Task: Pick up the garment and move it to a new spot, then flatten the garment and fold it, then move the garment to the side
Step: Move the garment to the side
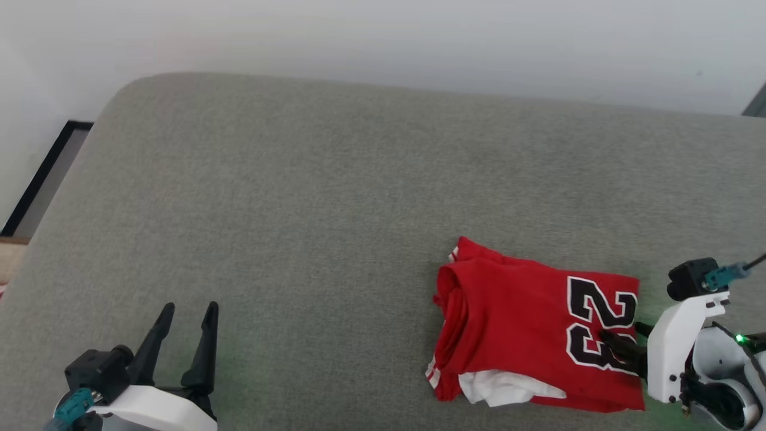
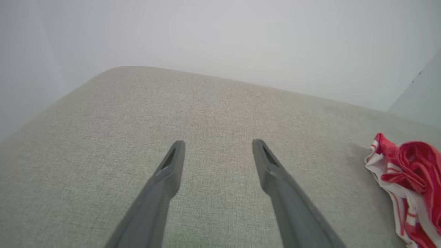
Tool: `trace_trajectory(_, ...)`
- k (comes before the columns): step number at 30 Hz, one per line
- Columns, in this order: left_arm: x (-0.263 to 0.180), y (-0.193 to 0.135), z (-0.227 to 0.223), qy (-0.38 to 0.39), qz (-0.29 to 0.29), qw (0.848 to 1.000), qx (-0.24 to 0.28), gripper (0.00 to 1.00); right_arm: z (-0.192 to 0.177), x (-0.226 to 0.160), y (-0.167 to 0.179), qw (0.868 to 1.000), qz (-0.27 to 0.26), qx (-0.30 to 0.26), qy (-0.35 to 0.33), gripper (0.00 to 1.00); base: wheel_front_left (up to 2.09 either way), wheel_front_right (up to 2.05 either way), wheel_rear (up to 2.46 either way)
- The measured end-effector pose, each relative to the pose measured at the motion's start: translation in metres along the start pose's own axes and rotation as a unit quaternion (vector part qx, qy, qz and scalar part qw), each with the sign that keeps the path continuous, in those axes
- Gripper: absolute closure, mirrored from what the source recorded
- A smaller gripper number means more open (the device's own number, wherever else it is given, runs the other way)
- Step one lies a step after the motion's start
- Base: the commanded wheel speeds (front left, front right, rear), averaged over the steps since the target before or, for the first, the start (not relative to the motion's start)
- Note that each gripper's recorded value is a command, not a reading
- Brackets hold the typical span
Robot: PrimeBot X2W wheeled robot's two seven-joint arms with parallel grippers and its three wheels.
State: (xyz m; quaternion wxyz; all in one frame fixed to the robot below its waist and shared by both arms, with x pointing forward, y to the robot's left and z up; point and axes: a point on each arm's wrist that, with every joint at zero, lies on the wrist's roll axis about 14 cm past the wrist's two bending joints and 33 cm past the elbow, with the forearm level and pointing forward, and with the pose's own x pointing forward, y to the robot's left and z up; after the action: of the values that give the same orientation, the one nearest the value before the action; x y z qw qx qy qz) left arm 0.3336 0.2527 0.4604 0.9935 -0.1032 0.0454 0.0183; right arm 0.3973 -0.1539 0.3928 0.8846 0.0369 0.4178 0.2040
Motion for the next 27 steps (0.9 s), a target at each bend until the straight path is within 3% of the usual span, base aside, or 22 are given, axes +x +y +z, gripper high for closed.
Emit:
trace_trajectory(12,0.004,0.007,-0.006,0.012,0.011,1.0,-0.001,0.0,-0.015,0.022,0.006,0.992,0.019,0.038,0.118,0.0,0.0,0.0,0.0)
trace_trajectory(13,0.005,0.006,-0.006,0.012,0.011,1.0,-0.001,0.0,-0.015,0.022,0.006,0.991,0.02,0.039,0.125,0.13,0.0,0.0,0.0)
trace_trajectory(14,0.006,0.006,-0.006,0.013,0.01,1.0,-0.001,0.0,-0.015,0.023,0.007,0.991,0.022,0.041,0.13,0.85,0.0,0.0,0.0)
trace_trajectory(15,0.007,0.005,-0.007,0.014,0.009,1.0,-0.001,0.0,-0.014,0.024,0.008,0.99,0.023,0.038,0.133,0.85,0.0,0.0,0.0)
trace_trajectory(16,0.009,0.005,-0.007,0.015,0.007,1.0,0.0,0.0,-0.014,0.025,0.008,0.99,0.024,0.037,0.133,1.0,0.0,0.0,0.0)
trace_trajectory(20,0.02,0.002,-0.004,0.012,0.001,1.0,0.001,0.0,-0.004,0.027,0.01,0.992,0.027,0.032,0.117,1.0,0.0,0.0,0.0)
trace_trajectory(27,0.048,-0.018,-0.002,0.01,-0.036,0.999,0.007,0.0,0.024,0.018,-0.016,0.997,-0.011,0.007,0.074,1.0,0.0,0.0,0.0)
